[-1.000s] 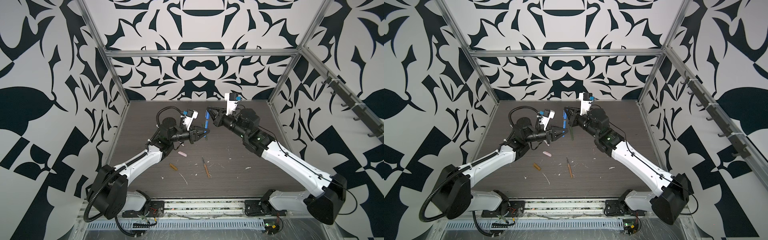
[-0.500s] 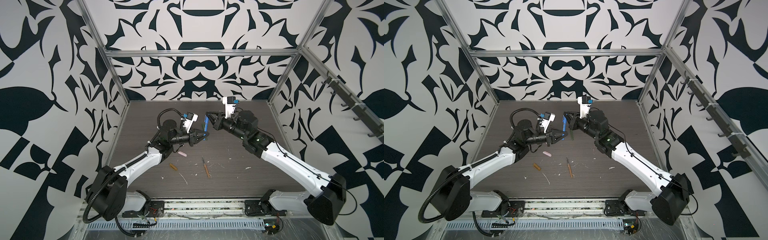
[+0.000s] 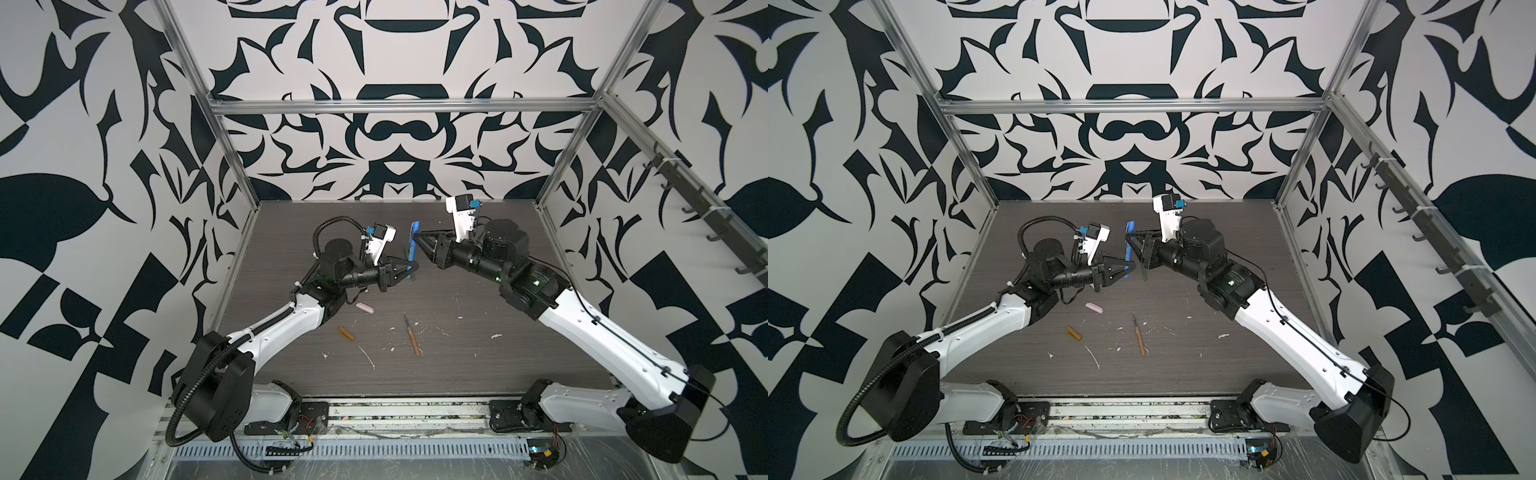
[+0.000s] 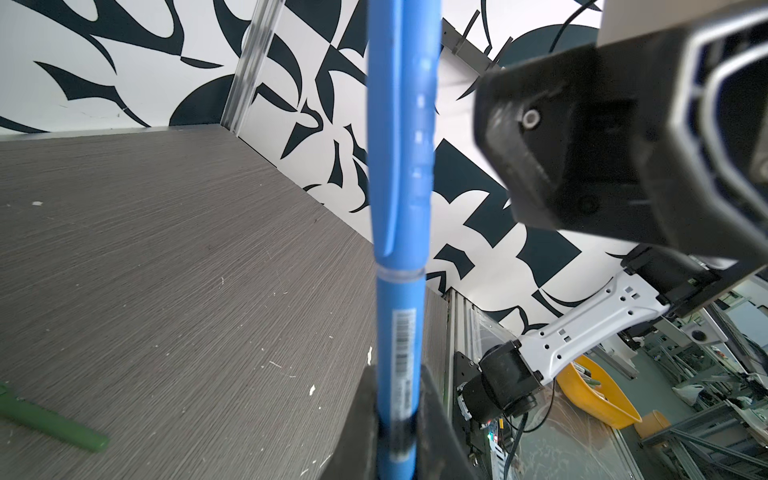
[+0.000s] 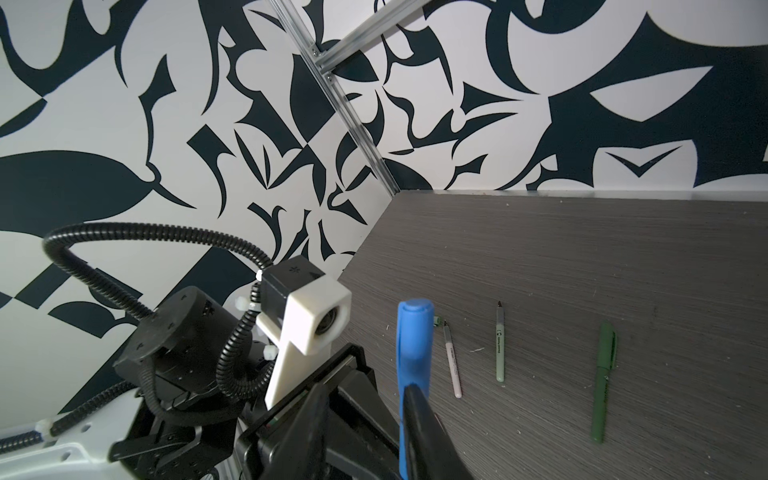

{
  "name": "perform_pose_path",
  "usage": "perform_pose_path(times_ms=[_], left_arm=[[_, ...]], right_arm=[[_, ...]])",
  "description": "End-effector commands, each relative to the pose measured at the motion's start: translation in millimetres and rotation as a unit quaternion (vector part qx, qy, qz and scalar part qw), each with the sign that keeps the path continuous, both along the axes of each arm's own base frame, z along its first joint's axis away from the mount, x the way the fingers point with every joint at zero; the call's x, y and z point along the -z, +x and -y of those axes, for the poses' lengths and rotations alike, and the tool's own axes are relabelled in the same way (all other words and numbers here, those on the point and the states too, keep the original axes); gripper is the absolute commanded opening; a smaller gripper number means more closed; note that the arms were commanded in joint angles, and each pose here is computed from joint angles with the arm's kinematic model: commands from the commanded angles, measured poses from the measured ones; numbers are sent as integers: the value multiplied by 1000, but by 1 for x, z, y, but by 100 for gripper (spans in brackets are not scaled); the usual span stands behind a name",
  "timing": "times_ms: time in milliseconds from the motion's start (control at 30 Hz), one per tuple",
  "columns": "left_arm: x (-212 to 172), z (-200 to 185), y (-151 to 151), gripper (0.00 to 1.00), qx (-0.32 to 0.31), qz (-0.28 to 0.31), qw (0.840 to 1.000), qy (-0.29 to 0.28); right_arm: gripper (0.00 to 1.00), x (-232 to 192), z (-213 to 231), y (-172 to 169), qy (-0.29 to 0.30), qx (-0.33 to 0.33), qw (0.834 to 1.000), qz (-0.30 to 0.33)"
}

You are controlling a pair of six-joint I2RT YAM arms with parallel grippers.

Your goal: Insert the pens into the pen caps

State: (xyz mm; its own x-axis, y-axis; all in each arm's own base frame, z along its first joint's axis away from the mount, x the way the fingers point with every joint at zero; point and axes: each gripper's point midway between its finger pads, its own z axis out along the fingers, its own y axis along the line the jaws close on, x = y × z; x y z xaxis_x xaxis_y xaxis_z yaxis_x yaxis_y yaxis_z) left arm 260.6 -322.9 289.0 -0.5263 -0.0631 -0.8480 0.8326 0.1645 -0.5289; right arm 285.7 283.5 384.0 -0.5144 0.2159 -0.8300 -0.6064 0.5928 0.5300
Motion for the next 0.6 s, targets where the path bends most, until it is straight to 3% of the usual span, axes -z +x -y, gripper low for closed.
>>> perform_pose_path(times_ms=[0,300,567], left_arm=[[-10,1,4,0,1,22,1000,-6],[-13,2,-2,0,12,39,999,-6],[-14,3,-4,0,14,43,999,-5]], right_arm=[[35,-32,8,-7,2,5,999,44],[34,-40,8,27,-31,49,997,41],[27,-19,-14,27,-38,-4,999,2]])
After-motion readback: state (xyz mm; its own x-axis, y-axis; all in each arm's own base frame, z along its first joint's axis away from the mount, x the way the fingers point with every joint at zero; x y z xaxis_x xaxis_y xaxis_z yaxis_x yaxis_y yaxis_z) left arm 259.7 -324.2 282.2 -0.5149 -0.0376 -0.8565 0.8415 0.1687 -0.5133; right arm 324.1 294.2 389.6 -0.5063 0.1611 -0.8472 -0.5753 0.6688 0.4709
